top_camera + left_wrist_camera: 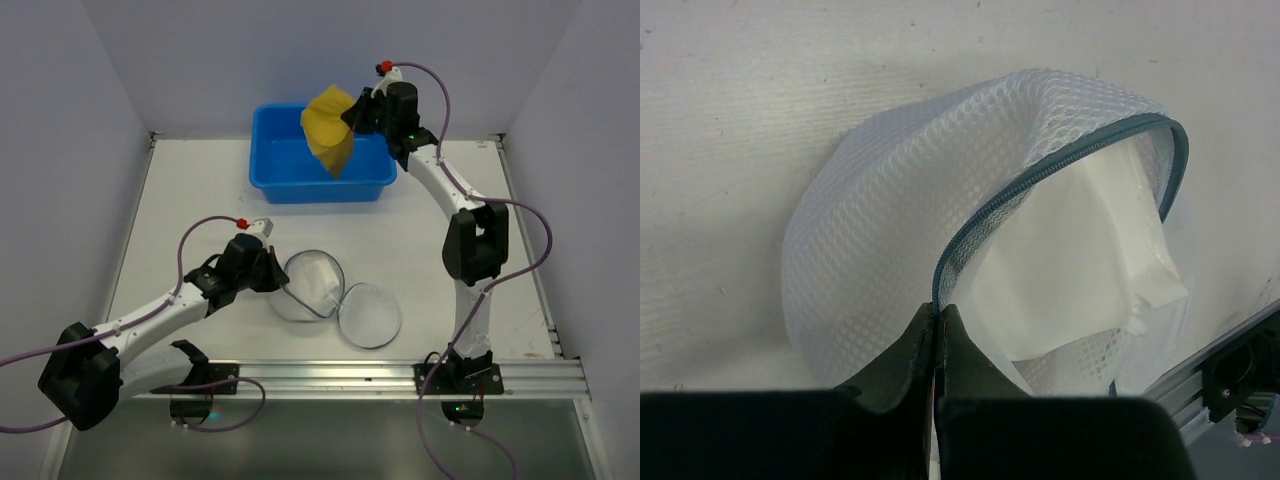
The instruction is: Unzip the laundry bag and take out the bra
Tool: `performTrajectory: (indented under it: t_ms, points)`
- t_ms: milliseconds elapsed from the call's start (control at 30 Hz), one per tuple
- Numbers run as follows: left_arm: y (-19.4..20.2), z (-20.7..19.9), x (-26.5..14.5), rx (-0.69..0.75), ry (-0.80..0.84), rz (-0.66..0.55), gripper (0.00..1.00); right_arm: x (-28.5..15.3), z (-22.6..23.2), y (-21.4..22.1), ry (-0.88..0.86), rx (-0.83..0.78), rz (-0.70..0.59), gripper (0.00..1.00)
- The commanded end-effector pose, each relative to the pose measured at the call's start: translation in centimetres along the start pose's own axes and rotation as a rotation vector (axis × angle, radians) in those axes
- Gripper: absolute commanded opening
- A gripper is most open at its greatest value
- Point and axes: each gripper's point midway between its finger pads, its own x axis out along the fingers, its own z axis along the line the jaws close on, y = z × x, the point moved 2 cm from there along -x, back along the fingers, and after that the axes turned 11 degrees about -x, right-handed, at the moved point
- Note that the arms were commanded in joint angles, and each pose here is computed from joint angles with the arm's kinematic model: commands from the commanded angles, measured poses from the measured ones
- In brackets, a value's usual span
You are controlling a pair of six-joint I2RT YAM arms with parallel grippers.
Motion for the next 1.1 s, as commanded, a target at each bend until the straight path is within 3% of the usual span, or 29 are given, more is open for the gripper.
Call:
performTrajectory:
  t_ms: [0,167,267,300,367,400,533,600,733,933,967,1033,1067]
  points:
    - [-0.7,-1.1,0.1,-0.011,0.047,-0.017,0.0,0.4,-2.2,1.1,-0.007,0.038,0.006,0.0]
    - [-0.7,-1.0,0.3,-0.008,0.04,-0.013,0.0,1.2,-6.4,7.0,0.081,0.111,0.198,0.06]
    - [-0.7,-1.0,0.3,-0.008,0.039,-0.014,0.0,0.9,-7.2,7.8,0.124,0.098,0.251,0.3]
    - [-0.7,-1.0,0.3,-0.008,0.04,-0.013,0.0,0.4,-7.3,6.8,0.151,0.089,0.251,0.42]
    - [-0.8,-1.0,0.3,-0.008,0.038,-0.013,0.0,-0.3,-7.3,5.3,0.18,0.066,0.236,0.55]
    - [-0.8,-1.1,0.2,-0.007,0.041,-0.015,0.0,-1.2,-7.0,3.5,0.2,0.047,0.214,0.67]
    - [-1.0,-1.2,0.1,-0.009,0.043,-0.024,0.0,-4.5,-6.0,-0.7,0.27,-0.015,0.164,0.92]
    - [-1.0,-1.3,0.1,-0.008,0.042,-0.025,0.0,-5.9,-5.1,-1.0,0.293,-0.035,0.179,0.98]
    - [-1.2,-1.2,0.0,-0.008,0.038,-0.035,0.0,-9.7,-1.4,-0.2,0.254,-0.06,0.192,0.99]
    - [-1.8,-1.7,-0.2,-0.006,0.039,-0.044,0.0,-16.3,6.5,7.7,0.115,0.0,0.248,0.99]
    - [-1.8,-1.8,-0.2,-0.006,0.04,-0.045,0.0,-17.3,6.7,11.1,0.117,0.021,0.309,0.99]
    - [-2.0,-1.9,-0.3,-0.004,0.039,-0.053,0.0,-18.9,9.7,12.5,0.074,0.062,0.292,0.99]
    - [-2.1,-1.9,-0.3,-0.003,0.038,-0.056,0.0,-19.7,10.0,15.5,0.067,0.079,0.344,0.99]
